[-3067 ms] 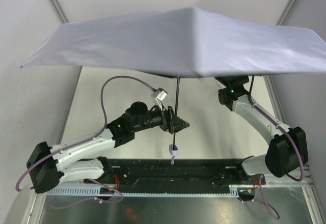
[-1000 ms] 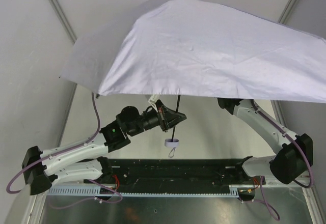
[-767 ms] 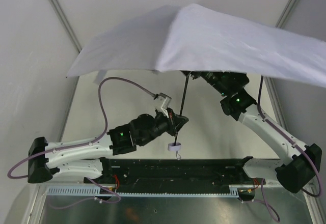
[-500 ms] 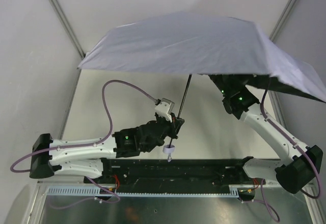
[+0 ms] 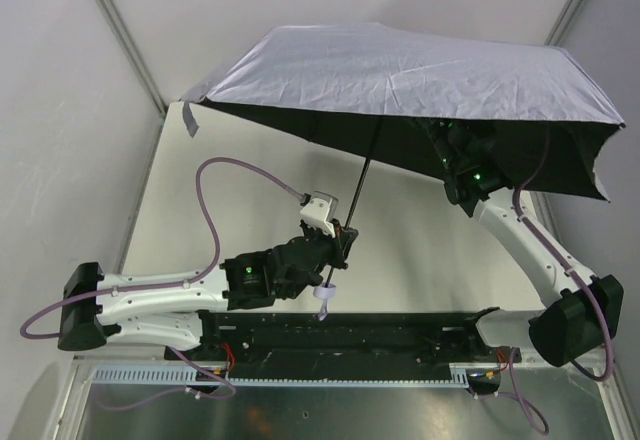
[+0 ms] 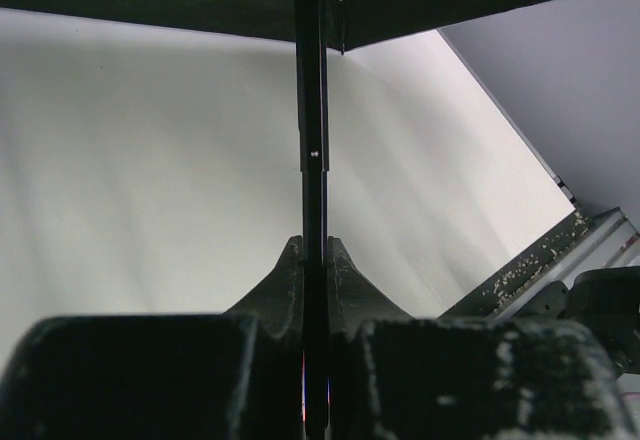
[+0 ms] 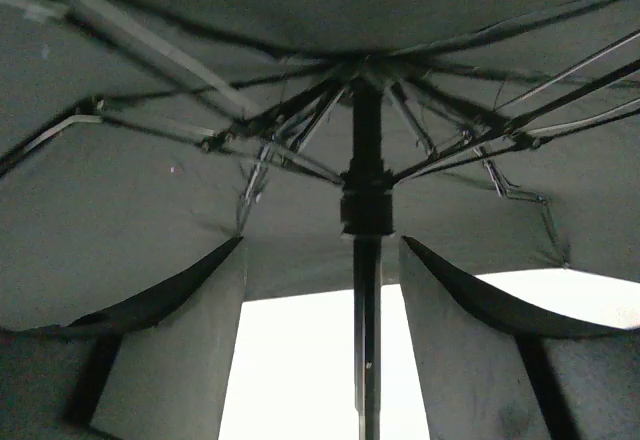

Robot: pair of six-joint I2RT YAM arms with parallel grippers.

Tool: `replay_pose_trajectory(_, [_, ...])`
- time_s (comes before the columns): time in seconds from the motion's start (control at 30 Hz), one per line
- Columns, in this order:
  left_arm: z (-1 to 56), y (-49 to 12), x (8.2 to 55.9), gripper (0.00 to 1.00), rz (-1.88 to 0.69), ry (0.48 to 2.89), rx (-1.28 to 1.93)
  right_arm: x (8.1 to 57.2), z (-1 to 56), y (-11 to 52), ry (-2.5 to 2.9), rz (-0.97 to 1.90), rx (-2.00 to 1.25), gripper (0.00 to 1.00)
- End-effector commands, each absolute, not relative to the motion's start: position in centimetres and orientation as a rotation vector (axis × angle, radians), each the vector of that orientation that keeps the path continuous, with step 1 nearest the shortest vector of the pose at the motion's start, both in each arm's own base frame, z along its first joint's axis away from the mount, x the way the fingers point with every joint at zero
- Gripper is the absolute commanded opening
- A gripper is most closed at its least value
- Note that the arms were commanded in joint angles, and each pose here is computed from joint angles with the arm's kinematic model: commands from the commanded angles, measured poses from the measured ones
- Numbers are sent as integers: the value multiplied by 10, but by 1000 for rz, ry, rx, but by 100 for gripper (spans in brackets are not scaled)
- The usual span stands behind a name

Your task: Put away the umbrella

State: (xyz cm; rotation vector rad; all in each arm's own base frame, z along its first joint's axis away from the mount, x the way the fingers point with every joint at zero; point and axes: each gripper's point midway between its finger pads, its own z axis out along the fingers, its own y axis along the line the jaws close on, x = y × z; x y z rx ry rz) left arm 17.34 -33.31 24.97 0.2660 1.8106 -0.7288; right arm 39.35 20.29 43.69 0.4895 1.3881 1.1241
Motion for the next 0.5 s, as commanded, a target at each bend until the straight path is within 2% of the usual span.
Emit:
replay_pose_trajectory(0.0, [278, -340, 171, 0, -843, 1741, 195, 404, 473, 195, 1244, 1273, 573, 65])
replay_pose_trajectory(0.3, [276, -347, 165, 0, -860, 1747, 222, 425, 458, 192, 1250, 1247, 608, 52])
replay_pose_trajectory(0.47, [276, -353, 161, 0, -857, 1748, 248, 435, 443, 192, 1281, 1193, 616, 51])
